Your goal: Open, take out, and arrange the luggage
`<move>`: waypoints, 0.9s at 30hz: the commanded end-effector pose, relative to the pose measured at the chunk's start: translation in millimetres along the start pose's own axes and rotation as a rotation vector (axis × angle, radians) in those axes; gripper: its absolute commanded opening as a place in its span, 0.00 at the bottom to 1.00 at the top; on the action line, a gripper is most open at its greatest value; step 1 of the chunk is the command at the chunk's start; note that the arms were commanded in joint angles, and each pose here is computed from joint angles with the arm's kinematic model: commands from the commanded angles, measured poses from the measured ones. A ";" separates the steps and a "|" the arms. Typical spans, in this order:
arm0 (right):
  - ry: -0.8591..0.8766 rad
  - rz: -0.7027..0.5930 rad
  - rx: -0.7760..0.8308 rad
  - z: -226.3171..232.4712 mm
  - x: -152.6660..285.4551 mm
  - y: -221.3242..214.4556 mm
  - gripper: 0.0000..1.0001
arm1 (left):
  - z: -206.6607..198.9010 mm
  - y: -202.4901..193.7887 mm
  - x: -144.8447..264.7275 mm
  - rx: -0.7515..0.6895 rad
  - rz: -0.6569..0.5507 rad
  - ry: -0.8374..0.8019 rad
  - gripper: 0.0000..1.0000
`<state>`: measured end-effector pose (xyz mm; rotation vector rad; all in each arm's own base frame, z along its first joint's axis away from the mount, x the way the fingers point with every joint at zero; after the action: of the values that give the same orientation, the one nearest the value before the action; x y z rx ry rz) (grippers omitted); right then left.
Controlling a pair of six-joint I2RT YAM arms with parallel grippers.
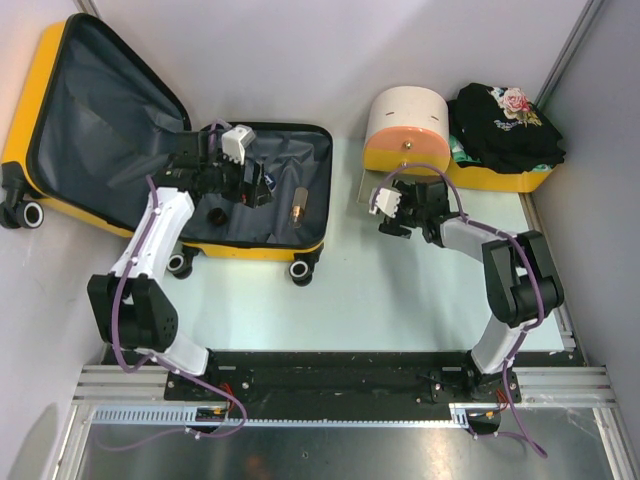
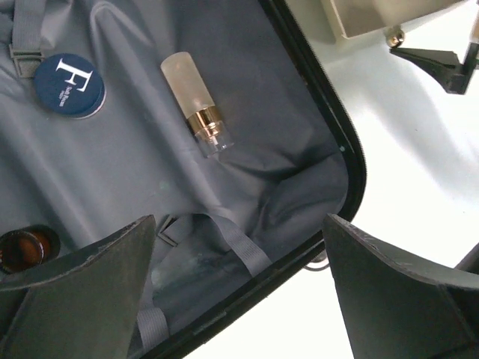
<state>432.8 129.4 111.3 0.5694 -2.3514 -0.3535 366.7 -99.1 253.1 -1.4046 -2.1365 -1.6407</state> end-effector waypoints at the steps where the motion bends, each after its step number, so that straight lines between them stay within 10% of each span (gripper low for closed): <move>1: -0.094 -0.089 0.003 -34.0 23.6 28.0 0.98 | 5.5 20.3 -0.4 0.036 -0.047 0.055 0.97; 27: -0.231 -0.328 -0.504 -79.3 117.1 89.2 1.00 | -7.9 -11.3 -121.9 0.133 0.149 0.104 0.73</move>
<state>379.8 144.0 243.5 0.6907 -2.2890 -0.9727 416.3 -146.5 174.5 -1.3384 -1.9655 -1.4562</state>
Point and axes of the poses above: each gripper's point midway between its finger pads, its own x axis back along the fingers, its own z axis along the line the jaws close on, y = z × x, the point moved 4 cm from there along x, back along the fingers, and after that the axes turned 13 degrees about x, right-handed, at the moved point
